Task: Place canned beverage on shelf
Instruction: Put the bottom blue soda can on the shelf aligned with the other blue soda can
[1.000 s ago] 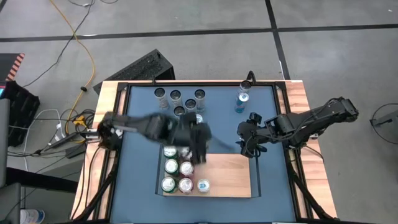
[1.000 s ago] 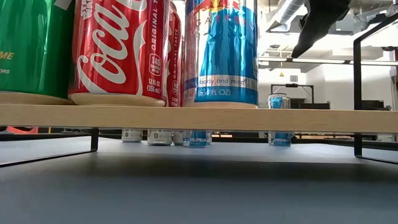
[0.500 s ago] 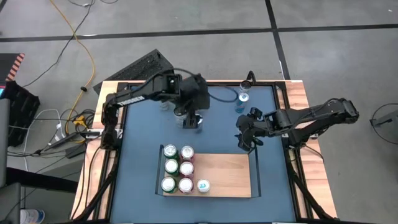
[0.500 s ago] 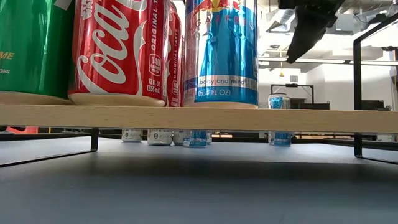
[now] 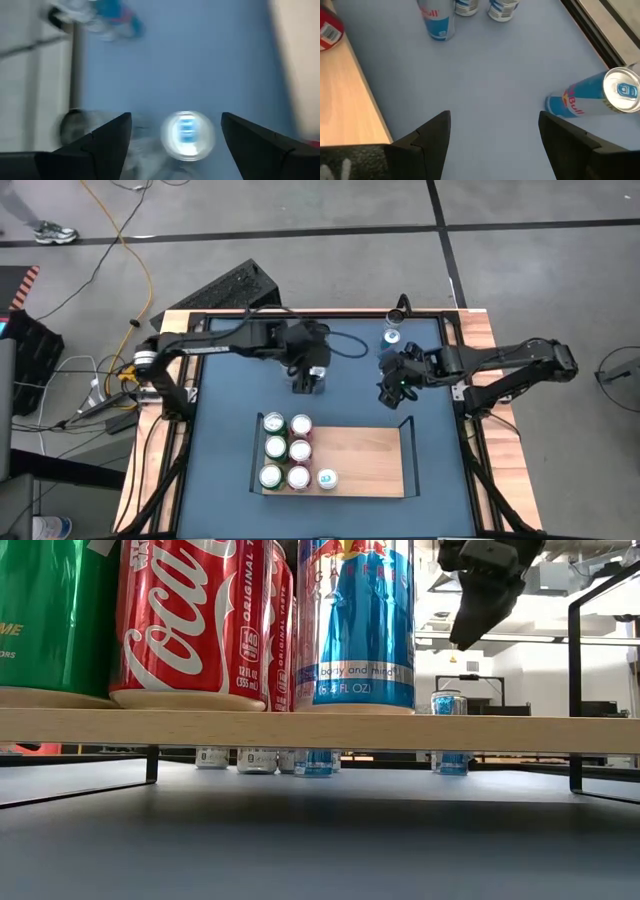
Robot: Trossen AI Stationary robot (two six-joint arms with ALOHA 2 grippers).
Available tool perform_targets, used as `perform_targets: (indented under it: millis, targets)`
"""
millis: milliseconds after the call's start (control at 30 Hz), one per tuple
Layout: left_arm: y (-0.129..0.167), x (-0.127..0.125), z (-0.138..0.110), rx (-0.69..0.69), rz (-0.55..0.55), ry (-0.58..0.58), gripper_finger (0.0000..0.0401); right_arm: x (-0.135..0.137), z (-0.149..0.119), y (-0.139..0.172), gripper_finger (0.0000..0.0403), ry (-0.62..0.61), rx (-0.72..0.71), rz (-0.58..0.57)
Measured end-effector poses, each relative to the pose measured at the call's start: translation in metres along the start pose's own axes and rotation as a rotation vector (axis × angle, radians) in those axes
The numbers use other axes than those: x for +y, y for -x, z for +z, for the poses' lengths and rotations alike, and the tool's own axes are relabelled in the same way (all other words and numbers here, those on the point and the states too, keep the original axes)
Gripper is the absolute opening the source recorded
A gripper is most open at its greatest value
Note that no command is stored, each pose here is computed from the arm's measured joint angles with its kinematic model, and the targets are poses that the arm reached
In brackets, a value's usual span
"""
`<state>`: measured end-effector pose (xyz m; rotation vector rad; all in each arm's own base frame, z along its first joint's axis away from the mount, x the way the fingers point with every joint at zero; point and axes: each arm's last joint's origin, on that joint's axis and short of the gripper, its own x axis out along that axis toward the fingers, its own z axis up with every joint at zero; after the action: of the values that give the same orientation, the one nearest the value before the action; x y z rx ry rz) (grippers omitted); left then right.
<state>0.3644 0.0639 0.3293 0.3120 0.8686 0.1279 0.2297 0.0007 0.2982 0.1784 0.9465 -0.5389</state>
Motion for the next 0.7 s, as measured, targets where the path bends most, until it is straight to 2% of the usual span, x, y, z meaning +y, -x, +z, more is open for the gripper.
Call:
perform_targets:
  millis: [100, 300, 467, 700]
  targets:
    - [-0.006, -0.004, -0.013, -0.021, 0.052, -0.049, 0.0293, -0.003, 0.002, -0.001, 0.0286, 0.001, -0.003, -0.008]
    - [-0.015, -0.008, -0.019, -0.070, -0.091, -0.003, 0.0293, -0.010, 0.005, -0.004, 0.0286, -0.020, 0.000, -0.028]
    - [-0.021, -0.004, -0.019, -0.073, -0.051, -0.030, 0.0293, -0.014, 0.006, -0.006, 0.0286, -0.032, 0.003, -0.040]
    - [-0.042, -0.002, -0.030, 0.005, -0.101, -0.013, 0.0293, -0.016, 0.007, -0.006, 0.0286, -0.024, 0.006, -0.044]
